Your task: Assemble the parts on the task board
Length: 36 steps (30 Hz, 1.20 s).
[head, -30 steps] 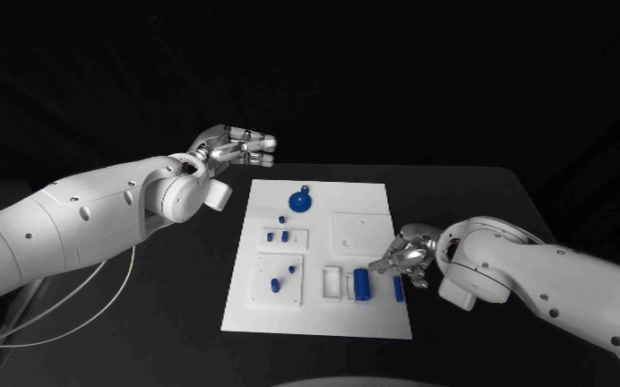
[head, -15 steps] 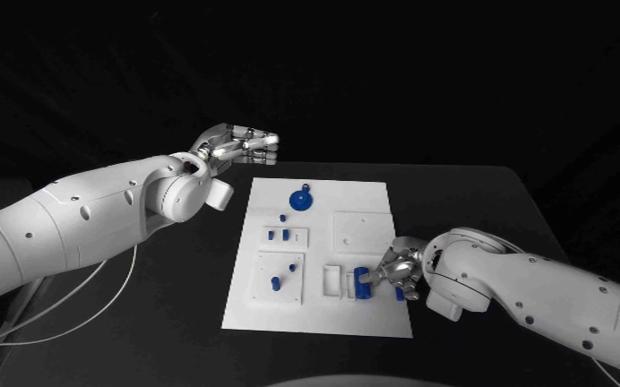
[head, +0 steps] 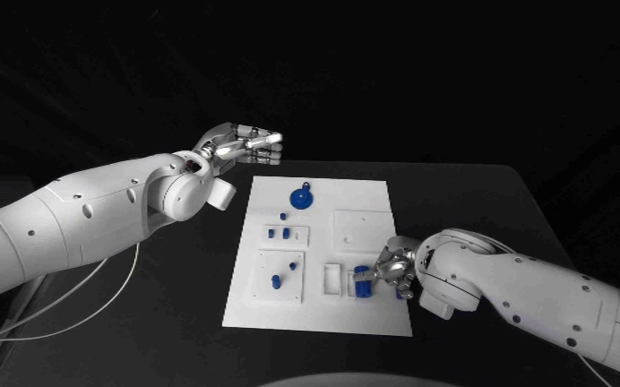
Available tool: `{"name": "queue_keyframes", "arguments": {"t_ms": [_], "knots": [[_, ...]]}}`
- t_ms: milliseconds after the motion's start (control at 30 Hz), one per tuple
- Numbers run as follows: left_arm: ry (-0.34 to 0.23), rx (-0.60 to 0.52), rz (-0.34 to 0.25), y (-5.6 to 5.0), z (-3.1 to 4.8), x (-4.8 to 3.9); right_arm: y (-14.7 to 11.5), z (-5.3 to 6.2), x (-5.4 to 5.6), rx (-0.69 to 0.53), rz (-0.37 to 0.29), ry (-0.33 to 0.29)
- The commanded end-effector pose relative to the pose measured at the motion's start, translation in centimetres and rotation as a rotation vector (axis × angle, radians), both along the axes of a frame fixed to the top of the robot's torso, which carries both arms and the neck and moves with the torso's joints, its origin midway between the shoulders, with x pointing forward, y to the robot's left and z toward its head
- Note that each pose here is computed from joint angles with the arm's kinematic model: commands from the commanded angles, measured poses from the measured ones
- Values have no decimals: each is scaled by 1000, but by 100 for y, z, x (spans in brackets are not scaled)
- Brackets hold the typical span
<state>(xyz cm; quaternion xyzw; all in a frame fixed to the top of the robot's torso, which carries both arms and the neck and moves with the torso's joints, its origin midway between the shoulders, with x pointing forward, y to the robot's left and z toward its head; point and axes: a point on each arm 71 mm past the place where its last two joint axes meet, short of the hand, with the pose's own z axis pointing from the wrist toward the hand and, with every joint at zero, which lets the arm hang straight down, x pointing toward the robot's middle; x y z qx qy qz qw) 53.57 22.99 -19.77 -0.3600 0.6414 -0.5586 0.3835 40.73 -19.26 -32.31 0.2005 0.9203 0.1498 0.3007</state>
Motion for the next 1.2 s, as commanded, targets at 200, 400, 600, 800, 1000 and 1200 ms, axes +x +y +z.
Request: {"name": "queue_keyframes", "arguments": {"t_ms": [200,400,600,800,1000,1200], "knots": [[0,-4,-24,-16,4,-11,54,-149,-106,-40,29,62],[3,-2,-24,-10,2,-12,68,-170,-121,-59,45,52],[6,1,-26,-10,0,-13,45,-170,-102,-79,34,17],[9,4,-26,-5,-3,-13,8,-151,-91,-72,-7,-12],[13,7,-25,6,-8,-7,-32,-100,-119,-12,-71,-7],[19,9,-31,6,-13,-6,-6,25,-118,40,-87,1]]}}
